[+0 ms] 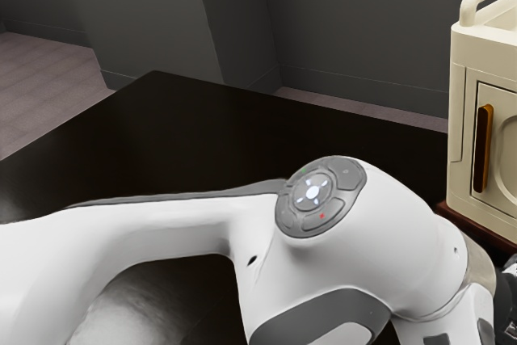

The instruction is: Pull the drawer handle with one arm to open the drawer

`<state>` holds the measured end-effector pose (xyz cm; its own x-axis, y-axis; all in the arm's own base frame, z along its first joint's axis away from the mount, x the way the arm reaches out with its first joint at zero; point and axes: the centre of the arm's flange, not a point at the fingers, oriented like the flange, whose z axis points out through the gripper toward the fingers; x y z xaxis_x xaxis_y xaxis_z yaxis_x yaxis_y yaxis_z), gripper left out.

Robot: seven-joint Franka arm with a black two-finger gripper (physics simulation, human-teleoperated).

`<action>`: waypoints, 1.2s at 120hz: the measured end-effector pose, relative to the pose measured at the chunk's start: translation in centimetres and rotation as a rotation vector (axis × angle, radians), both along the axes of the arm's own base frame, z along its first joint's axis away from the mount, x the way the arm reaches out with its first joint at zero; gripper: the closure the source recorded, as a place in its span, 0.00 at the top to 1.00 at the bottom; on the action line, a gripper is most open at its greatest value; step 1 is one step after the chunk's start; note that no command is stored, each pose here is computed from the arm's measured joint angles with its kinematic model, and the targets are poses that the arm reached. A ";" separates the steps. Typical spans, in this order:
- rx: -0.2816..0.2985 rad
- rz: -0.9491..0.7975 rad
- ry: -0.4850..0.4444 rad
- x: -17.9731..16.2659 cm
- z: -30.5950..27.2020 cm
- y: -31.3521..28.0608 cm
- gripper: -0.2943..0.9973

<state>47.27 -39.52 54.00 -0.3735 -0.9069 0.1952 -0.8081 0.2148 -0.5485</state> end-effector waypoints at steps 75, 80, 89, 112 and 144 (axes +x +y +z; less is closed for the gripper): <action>0.020 -0.001 -0.005 -3.5 0.3 1.0 0.21; 0.020 -0.002 -0.005 -3.7 0.3 0.9 0.22; 0.025 -0.007 0.000 -4.1 0.0 0.8 0.23; 0.029 -0.019 0.004 -5.3 -0.2 0.4 0.24; 0.039 -0.013 -0.001 -6.5 -0.1 1.2 0.24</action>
<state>40.76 -38.35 53.89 -0.3856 -0.9087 0.1596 -0.8043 0.2463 -0.5408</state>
